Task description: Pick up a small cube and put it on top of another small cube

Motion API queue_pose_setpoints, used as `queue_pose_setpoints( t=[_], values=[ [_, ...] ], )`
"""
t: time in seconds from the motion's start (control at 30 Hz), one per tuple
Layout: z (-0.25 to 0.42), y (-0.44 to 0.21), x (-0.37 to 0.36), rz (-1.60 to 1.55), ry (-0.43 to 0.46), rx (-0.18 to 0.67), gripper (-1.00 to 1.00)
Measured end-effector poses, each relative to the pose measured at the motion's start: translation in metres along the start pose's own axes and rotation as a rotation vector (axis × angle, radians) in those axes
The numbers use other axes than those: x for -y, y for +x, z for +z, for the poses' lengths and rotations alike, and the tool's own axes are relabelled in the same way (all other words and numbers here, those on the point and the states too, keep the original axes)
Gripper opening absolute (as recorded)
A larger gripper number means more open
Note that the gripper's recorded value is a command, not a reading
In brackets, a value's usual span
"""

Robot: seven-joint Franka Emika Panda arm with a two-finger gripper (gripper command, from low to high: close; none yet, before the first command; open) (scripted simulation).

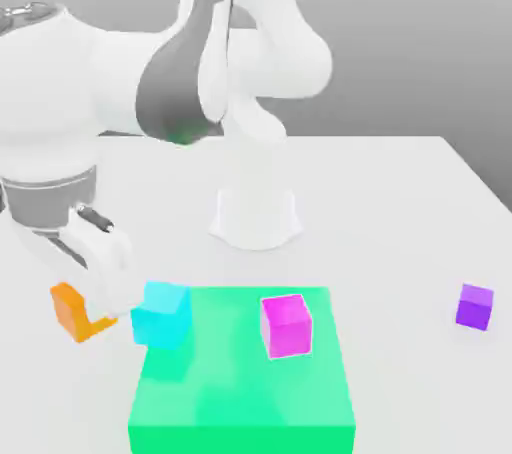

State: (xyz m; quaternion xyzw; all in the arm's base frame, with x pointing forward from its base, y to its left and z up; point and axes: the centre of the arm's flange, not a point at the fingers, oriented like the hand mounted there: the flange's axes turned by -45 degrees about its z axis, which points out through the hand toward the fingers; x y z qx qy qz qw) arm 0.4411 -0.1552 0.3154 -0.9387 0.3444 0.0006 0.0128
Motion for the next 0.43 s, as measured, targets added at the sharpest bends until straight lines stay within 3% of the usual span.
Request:
queue_pose_setpoints(
  t=[0.17, 0.3, 0.33, 0.43],
  values=[
    [-0.029, -0.048, 0.009, -0.117, -0.015, -0.005, -1.00],
    [0.012, -0.054, 0.010, -0.138, -0.021, -0.007, -1.00],
    [0.024, -0.055, 0.009, -0.138, -0.021, -0.008, 1.00],
    [0.024, -0.055, 0.009, -0.138, -0.021, -0.008, 1.00]
  ],
)
